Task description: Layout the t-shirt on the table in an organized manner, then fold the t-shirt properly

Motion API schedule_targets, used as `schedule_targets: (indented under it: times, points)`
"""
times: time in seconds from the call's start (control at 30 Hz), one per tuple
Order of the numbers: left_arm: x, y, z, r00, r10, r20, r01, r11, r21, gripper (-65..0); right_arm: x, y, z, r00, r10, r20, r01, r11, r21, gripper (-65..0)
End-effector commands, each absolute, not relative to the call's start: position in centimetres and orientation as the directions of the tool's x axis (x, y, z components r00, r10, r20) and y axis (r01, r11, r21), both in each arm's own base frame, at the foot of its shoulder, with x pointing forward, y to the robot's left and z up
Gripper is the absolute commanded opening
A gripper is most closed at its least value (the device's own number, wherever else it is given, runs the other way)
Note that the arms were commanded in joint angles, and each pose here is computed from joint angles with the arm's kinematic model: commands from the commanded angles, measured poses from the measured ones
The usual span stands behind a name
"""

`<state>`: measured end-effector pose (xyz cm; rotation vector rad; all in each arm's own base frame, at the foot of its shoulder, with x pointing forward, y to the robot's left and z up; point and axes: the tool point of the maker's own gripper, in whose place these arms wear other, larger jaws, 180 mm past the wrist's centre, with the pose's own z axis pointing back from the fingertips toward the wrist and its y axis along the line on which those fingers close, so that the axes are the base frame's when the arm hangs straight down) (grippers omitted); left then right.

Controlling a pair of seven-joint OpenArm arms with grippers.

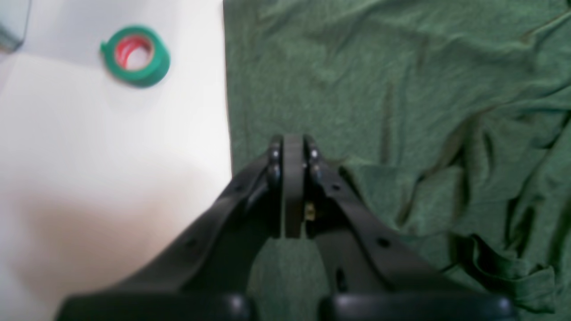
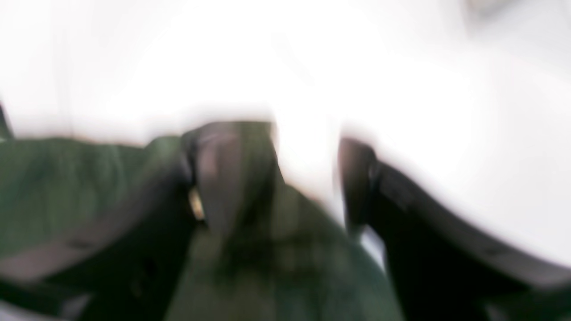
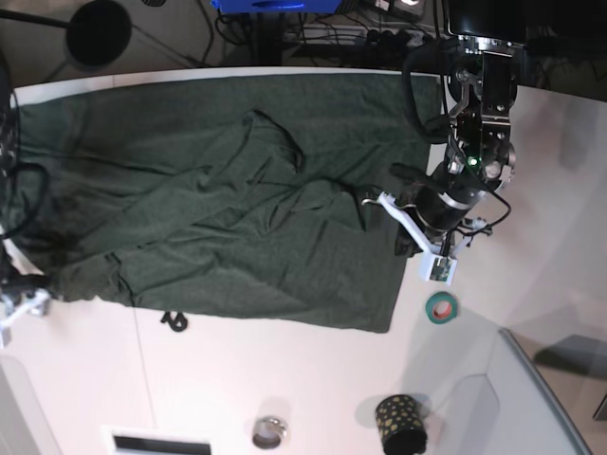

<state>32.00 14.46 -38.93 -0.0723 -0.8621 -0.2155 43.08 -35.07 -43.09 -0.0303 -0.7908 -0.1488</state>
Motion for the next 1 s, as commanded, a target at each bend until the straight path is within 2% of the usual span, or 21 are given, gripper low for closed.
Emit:
schedule_targets:
  times: [0.0,0.1,0.23,0.33,0.43,0.53,0.63,0.73,0.77,0.83,0.97]
  points:
    - [32.4,14.8,-38.2,0.608,-0.163,0.777,0.214,0.976,0.037,-65.0,44.3,-36.6,-41.5,0.638,-0.129,0.759,0.172,0.985,0.023,-31.5]
    - [31.7,16.2,-38.8,0.629,-0.139,0.765,0.175,0.984,0.035,-65.0,43.9,-36.4,-42.6,0.609,-0.141,0.781,0.194,0.981,0.026,-31.5]
    - [30.3,19.9,-39.2,0.651,-0.080,0.755,0.075,0.996,0.041,-65.0,41.7,-37.7,-44.9,0.640,-0.141,0.755,0.299,0.951,-0.076,-31.4]
    - [30.0,21.1,-39.2,0.656,-0.068,0.752,0.048,0.998,0.049,-65.0,41.5,-38.0,-44.8,0.614,-0.116,0.781,0.302,0.948,-0.097,-31.5]
    - [29.9,20.0,-39.0,0.648,-0.084,0.757,0.079,0.996,0.043,-65.0,42.3,-38.5,-43.3,0.571,-0.072,0.817,0.290,0.950,-0.119,-31.7]
    - [29.5,16.8,-38.5,0.629,-0.148,0.763,0.190,0.981,0.034,-65.0,42.1,-39.3,-42.0,0.536,-0.015,0.844,0.276,0.948,-0.158,-32.9]
    - [29.0,14.2,-38.9,0.630,-0.143,0.763,0.226,0.974,-0.004,-65.0,39.0,-39.9,-43.0,0.621,0.042,0.782,0.230,0.945,-0.233,-43.4]
    - [28.7,13.0,-39.6,0.645,-0.119,0.755,0.222,0.974,-0.036,-65.0,34.8,-37.7,-44.7,0.724,0.087,0.684,0.148,0.949,-0.277,-58.4]
    - [28.3,12.5,-39.9,0.651,-0.117,0.750,0.228,0.973,-0.046,-65.0,33.7,-36.4,-44.6,0.730,0.111,0.674,0.119,0.951,-0.286,-60.9]
    - [27.7,12.3,-40.2,0.661,-0.114,0.742,0.229,0.972,-0.054,-65.0,31.4,-35.4,-43.5,0.718,0.122,0.685,0.118,0.949,-0.292,-63.8]
    - [27.3,12.6,-41.2,0.681,-0.117,0.723,0.226,0.973,-0.055,-65.0,28.9,-34.1,-41.7,0.706,0.065,0.705,0.176,0.948,-0.264,-64.2]
